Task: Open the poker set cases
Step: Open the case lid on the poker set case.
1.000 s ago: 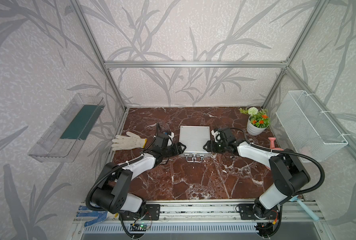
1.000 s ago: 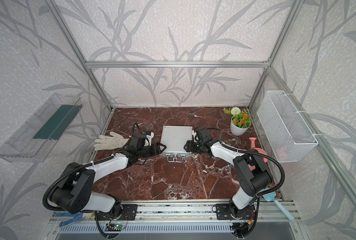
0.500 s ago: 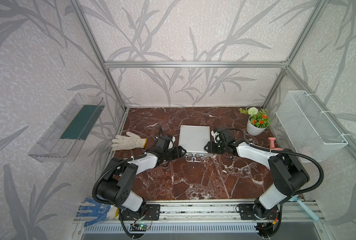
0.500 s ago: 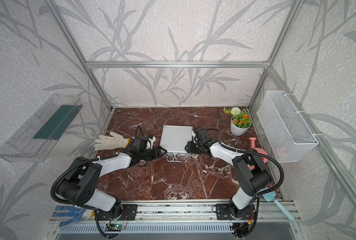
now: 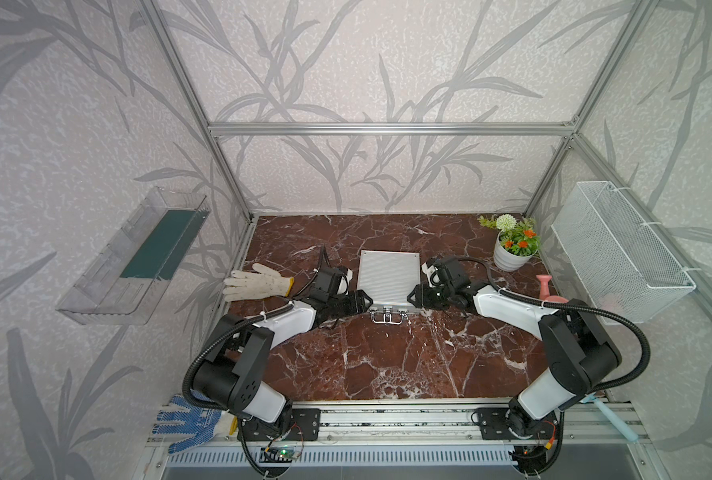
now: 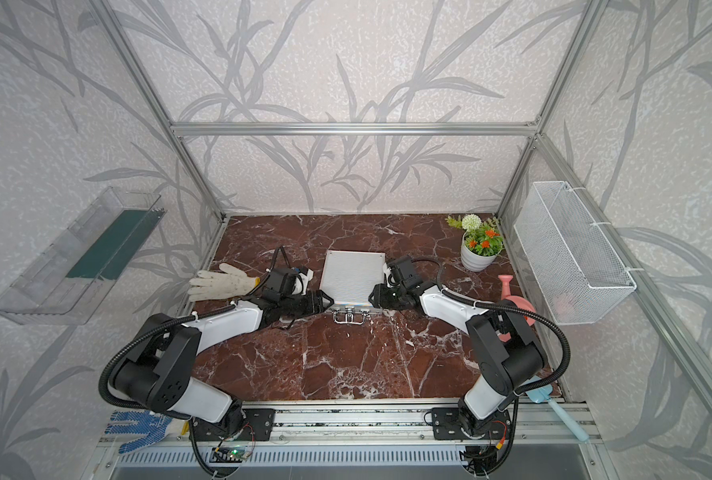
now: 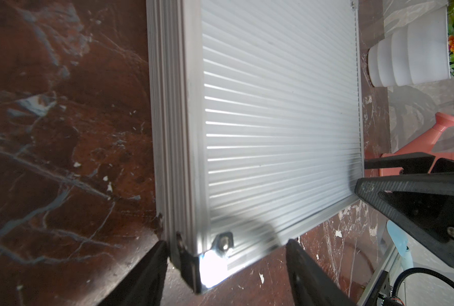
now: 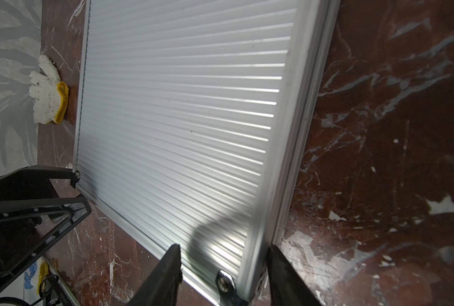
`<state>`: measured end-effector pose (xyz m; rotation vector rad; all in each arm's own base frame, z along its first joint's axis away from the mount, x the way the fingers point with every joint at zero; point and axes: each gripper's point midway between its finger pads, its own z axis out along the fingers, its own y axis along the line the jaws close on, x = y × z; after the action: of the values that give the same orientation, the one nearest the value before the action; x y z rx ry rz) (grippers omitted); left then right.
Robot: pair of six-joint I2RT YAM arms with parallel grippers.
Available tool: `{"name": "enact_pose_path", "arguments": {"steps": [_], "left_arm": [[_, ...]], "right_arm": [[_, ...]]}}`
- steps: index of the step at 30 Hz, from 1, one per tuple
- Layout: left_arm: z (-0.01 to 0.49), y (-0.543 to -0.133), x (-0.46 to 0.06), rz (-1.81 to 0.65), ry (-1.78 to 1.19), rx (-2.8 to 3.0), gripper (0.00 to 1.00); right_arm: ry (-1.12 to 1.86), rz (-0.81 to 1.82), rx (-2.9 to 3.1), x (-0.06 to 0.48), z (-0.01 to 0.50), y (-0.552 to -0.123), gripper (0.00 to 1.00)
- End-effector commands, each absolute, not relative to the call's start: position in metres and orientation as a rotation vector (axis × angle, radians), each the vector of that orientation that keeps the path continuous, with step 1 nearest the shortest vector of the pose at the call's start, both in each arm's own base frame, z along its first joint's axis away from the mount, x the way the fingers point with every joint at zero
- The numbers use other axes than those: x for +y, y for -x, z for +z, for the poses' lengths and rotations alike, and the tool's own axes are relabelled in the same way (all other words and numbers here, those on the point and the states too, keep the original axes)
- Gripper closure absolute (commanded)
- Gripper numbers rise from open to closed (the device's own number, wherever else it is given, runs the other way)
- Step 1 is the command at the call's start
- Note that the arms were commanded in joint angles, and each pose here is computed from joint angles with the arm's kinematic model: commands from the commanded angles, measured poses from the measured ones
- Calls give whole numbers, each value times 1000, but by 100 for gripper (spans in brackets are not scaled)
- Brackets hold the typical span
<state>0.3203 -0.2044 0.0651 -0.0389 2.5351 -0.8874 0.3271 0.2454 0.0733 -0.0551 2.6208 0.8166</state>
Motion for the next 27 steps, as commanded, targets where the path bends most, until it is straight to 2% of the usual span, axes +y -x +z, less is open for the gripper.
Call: {"name": "enact_pose_path", "arguments": {"steps": [1,7,16,19,21,27], "left_arm": [[87,-331,-220,-946,-38,2468,29],[107,-330,-225,-979,-65,2432,30],[139,-335,-233,-1018,-93,2367,30],[151,-339,-234,-1025,-96,2339,30],[159,-342,-234,-1019,-97,2322,30],[178,-353,-236,-1005,-111,2290,31]], "right_arm": [[94,933,2573,261,92,-322,52],[95,1008,2510,268,113,-323,55],[138,1051,2384,272,167,-330,53],[153,1040,2350,272,181,-334,47],[156,1021,2339,268,189,-338,39],[72,968,2329,234,195,-342,29]]}}
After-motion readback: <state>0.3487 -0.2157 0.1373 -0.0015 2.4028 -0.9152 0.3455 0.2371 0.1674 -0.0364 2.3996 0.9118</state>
